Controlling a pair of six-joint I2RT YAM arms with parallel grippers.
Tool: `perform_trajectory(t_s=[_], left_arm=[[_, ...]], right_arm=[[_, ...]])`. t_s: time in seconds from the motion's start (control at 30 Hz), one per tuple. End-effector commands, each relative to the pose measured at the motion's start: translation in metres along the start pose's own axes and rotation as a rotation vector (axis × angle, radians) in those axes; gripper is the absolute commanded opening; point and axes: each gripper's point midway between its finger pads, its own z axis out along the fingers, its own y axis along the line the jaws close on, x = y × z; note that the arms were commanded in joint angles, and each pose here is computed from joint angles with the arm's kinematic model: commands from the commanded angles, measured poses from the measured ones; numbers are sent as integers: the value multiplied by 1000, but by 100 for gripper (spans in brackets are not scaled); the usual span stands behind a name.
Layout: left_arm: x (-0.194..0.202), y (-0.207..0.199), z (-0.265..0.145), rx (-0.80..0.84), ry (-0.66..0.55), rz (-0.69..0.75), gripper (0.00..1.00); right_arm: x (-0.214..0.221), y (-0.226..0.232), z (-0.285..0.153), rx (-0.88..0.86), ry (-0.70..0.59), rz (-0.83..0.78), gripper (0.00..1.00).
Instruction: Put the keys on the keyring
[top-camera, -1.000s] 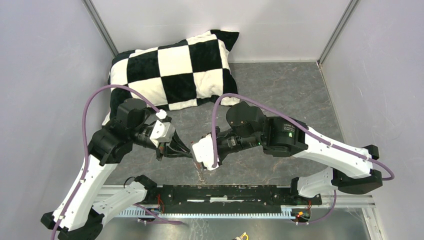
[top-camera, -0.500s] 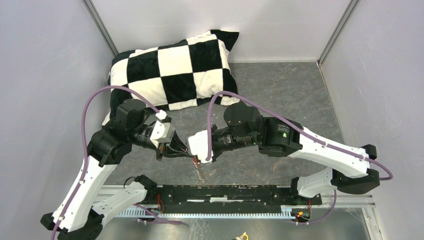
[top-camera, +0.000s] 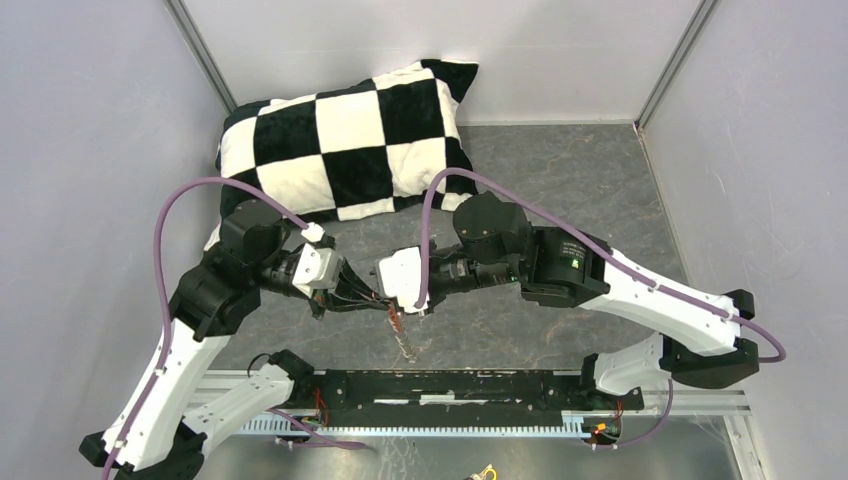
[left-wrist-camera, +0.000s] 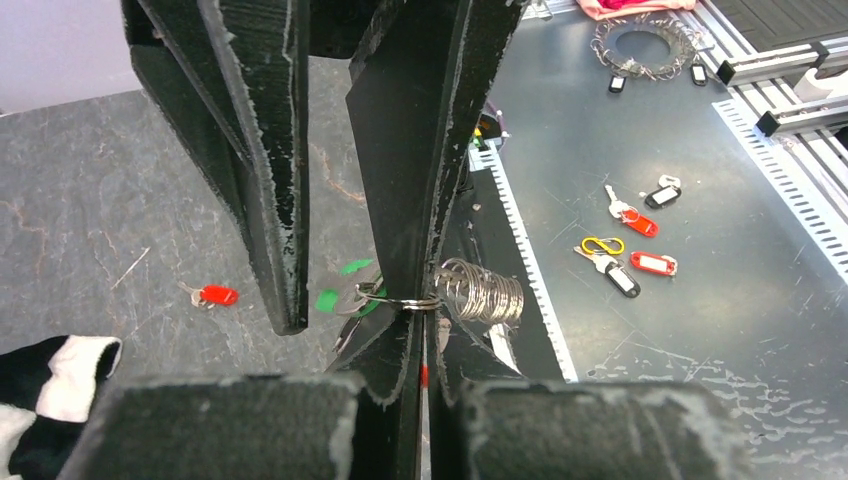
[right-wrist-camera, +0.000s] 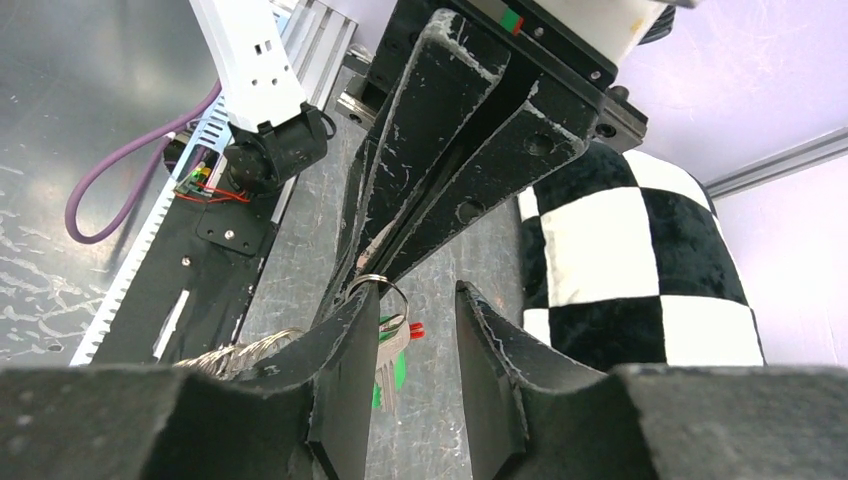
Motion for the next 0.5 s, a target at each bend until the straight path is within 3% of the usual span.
perform_trajectory(t_s=[0.0,0.47], left_arm=[[-16,1,0,8,-50,82,2],[-17,-2,0,20,-56,96,2]], right_arm=[[-6,-4,-3,-26,-12,15,41],[-21,-7,-11,-68,-67,32,44]])
